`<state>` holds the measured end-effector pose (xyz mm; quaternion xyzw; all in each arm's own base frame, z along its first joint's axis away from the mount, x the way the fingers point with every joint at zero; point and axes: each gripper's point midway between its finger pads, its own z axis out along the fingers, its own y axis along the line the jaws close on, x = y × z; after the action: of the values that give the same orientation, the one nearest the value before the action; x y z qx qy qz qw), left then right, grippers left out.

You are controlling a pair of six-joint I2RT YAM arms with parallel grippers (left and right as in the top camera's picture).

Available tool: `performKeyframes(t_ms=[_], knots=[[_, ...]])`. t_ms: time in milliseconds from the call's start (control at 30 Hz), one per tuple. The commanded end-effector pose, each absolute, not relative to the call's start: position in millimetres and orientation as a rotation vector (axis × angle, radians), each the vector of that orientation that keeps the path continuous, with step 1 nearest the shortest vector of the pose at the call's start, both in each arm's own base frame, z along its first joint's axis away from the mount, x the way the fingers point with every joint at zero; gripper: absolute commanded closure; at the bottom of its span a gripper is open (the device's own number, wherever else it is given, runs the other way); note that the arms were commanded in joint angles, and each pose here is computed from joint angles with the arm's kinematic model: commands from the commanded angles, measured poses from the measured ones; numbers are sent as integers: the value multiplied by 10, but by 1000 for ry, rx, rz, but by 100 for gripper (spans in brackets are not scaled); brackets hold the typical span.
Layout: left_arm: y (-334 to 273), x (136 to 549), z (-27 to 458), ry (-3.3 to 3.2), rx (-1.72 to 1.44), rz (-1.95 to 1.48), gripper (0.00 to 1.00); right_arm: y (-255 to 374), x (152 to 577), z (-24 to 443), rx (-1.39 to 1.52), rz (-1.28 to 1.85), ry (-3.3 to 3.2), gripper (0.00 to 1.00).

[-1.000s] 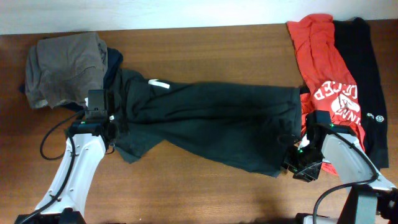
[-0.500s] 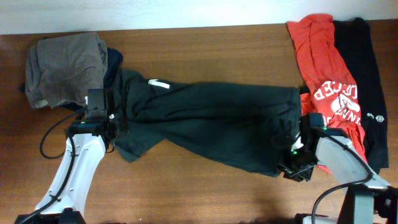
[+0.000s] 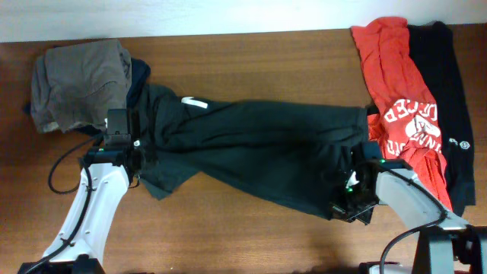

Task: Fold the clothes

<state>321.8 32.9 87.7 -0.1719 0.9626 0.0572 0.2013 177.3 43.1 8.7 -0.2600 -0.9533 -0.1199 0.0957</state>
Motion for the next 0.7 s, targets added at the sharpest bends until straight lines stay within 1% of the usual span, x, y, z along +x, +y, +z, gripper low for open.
performKeyframes(t_ms=[0, 167, 333, 500, 667], knots=[[402, 3330, 1154, 2641, -442, 196, 99, 313, 1973, 322, -757, -381, -2870, 96], [399, 3288, 1301, 2661, -422, 204, 99, 95, 2063, 690, -753, -349, -2880, 96], [398, 3166, 1277, 2708, -417, 217, 99, -176, 2005, 973, -747, -246, -2872, 96], [403, 3065, 1262, 2748, -392, 236, 99, -310, 1947, 1073, -803, -240, -2859, 96], [401, 2999, 1425, 2707, -393, 226, 99, -337, 1922, 1196, -863, -275, -2899, 96]])
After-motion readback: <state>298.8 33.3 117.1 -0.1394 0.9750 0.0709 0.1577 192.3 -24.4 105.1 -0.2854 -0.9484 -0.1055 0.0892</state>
